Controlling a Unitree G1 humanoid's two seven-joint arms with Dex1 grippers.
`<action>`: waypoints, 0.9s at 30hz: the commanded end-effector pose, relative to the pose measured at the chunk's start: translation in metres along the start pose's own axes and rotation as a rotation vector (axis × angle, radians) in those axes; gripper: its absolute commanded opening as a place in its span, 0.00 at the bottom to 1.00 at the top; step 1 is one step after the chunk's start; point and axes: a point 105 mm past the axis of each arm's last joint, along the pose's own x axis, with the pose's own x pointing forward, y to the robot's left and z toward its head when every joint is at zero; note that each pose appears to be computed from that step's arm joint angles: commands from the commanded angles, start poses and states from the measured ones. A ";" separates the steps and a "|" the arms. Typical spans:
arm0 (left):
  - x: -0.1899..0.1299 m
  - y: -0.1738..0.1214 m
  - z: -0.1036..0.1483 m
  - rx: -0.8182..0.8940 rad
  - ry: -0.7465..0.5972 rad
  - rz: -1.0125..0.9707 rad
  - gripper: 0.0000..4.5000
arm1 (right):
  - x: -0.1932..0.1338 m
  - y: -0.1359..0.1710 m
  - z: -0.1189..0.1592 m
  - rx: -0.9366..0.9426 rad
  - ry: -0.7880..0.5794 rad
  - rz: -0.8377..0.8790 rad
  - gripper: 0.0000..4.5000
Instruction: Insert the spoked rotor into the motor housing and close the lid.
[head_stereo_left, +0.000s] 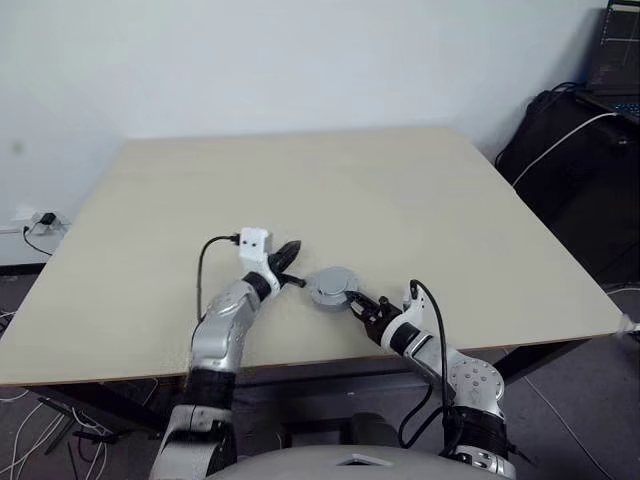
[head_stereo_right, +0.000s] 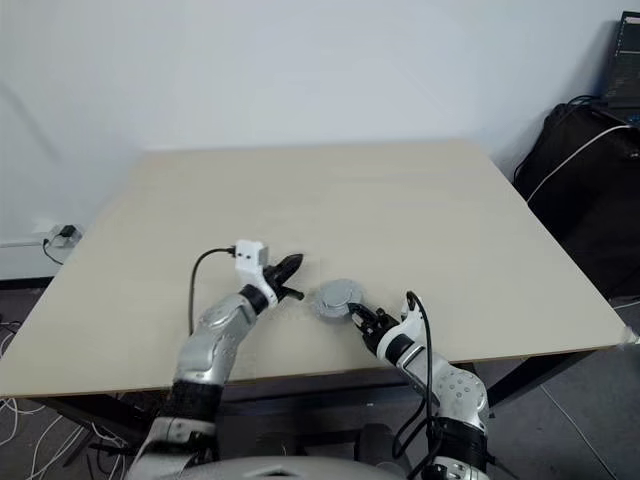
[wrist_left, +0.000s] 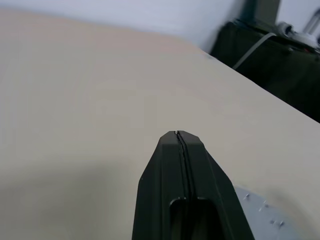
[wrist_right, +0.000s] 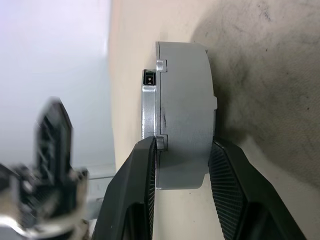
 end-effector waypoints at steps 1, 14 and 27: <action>-0.017 -0.005 0.015 -0.045 -0.094 -0.041 0.00 | 0.005 0.013 -0.009 0.021 0.015 0.070 0.27; -0.071 -0.003 -0.035 -0.367 -0.056 0.071 0.00 | -0.003 0.073 -0.011 0.024 0.050 0.415 0.27; -0.097 -0.022 -0.035 -0.833 -0.192 -0.070 0.43 | -0.012 0.090 -0.012 -0.021 0.116 0.487 0.27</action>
